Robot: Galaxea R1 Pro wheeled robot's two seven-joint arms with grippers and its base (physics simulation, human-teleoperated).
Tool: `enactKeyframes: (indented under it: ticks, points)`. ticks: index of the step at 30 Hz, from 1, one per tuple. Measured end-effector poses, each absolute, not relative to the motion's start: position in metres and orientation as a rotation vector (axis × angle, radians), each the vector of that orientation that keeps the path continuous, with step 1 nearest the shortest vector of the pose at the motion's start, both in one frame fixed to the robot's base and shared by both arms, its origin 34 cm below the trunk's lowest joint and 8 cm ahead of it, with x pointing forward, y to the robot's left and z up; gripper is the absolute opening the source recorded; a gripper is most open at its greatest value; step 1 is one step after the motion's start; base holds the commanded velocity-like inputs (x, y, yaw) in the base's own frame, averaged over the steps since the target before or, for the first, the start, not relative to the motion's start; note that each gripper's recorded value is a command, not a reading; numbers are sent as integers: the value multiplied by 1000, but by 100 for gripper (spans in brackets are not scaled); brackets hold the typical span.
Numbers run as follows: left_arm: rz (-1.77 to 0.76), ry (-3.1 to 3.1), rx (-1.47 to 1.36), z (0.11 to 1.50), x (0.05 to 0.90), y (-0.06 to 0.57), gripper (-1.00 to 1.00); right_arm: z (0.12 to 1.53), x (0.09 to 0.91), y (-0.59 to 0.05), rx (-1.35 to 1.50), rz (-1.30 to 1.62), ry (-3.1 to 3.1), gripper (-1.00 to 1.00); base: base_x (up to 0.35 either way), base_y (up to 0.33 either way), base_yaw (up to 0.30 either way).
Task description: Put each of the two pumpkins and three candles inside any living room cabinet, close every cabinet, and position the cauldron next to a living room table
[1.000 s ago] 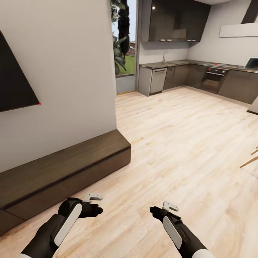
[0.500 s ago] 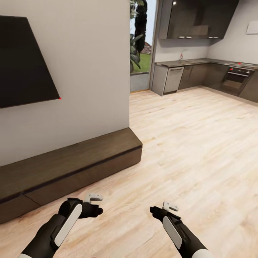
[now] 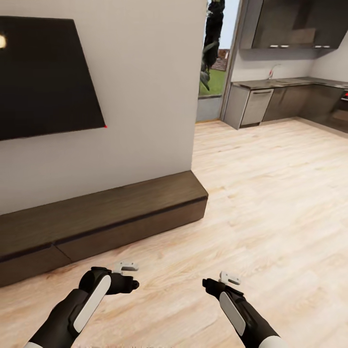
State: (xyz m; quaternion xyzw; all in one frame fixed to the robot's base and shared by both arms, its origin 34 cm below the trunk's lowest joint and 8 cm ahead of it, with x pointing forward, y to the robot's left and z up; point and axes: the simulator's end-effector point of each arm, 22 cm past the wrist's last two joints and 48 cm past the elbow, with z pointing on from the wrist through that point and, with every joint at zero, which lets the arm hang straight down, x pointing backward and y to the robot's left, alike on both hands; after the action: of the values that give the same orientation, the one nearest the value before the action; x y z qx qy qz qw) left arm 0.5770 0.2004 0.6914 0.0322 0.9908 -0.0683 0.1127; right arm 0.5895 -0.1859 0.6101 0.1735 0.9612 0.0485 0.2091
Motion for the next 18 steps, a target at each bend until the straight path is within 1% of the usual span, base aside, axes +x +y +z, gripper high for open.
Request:
enactKeyframes:
  ticks: [18]
  points:
    - [-200, 2926, 92, 683, 573, 201, 100, 602, 584, -185, 485, 133, 2691, 100, 4, 1, 244]
